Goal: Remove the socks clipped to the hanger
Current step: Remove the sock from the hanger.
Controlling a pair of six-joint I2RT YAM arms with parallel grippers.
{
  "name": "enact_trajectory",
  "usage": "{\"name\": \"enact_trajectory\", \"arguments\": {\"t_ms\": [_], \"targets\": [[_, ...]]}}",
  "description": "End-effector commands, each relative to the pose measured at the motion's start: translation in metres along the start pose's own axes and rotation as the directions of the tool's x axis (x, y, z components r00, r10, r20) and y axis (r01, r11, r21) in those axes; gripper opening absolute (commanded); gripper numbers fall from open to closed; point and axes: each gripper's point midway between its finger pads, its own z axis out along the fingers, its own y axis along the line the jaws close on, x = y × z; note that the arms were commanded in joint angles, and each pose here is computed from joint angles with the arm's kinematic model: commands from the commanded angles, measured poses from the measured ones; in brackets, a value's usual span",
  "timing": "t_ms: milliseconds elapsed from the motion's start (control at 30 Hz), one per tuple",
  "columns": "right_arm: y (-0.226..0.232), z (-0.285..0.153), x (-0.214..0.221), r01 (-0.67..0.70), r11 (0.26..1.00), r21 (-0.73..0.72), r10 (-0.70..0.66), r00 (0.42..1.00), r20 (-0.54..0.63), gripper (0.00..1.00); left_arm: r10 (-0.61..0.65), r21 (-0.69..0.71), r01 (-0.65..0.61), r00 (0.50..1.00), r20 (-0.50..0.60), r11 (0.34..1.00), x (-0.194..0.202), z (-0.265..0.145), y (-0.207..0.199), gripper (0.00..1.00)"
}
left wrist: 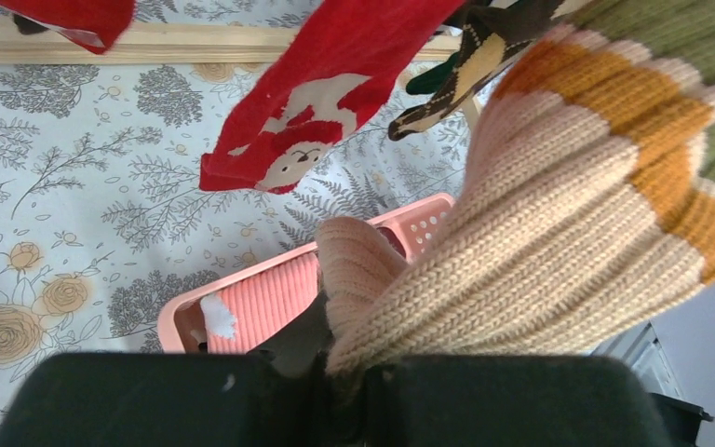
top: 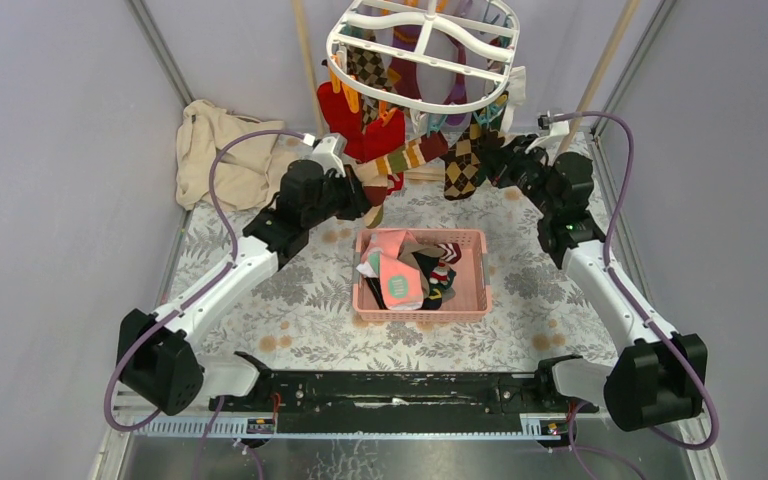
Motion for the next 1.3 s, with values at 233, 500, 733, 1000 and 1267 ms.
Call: {"name": "enact_trajectory", "arguments": {"t_ms": [233,500,733,1000,1267], "targets": [[0.017,-0.035,-0.038,0.097,0.995,0.023,-0.099,0.990,0.100,0.00,-0.008,0.038,0.006,0.999,0.054,0.999,-0.025,-0.020,-0.013,0.11],[0.003,-0.044,-0.027,0.109,0.988,0.108,-0.113,0.993,0.030,0.59,-0.045,0.007,0.045,0.998,0.042,0.999,-0.029,-0.021,0.009,0.11],[-0.006,-0.030,-0.015,0.102,0.989,0.103,-0.104,0.994,0.017,0.65,-0.056,-0.003,0.057,0.997,0.050,0.998,-0.040,-0.025,0.021,0.11],[0.016,0.004,-0.009,0.079,0.991,-0.110,-0.074,0.996,0.049,0.65,-0.061,0.002,0.061,0.998,0.026,0.998,-0.039,-0.024,0.023,0.11],[0.031,0.022,-0.017,0.038,0.976,-0.214,-0.025,0.998,0.063,0.62,-0.060,0.012,0.060,0.998,0.006,0.998,-0.036,-0.023,0.022,0.17]]}}
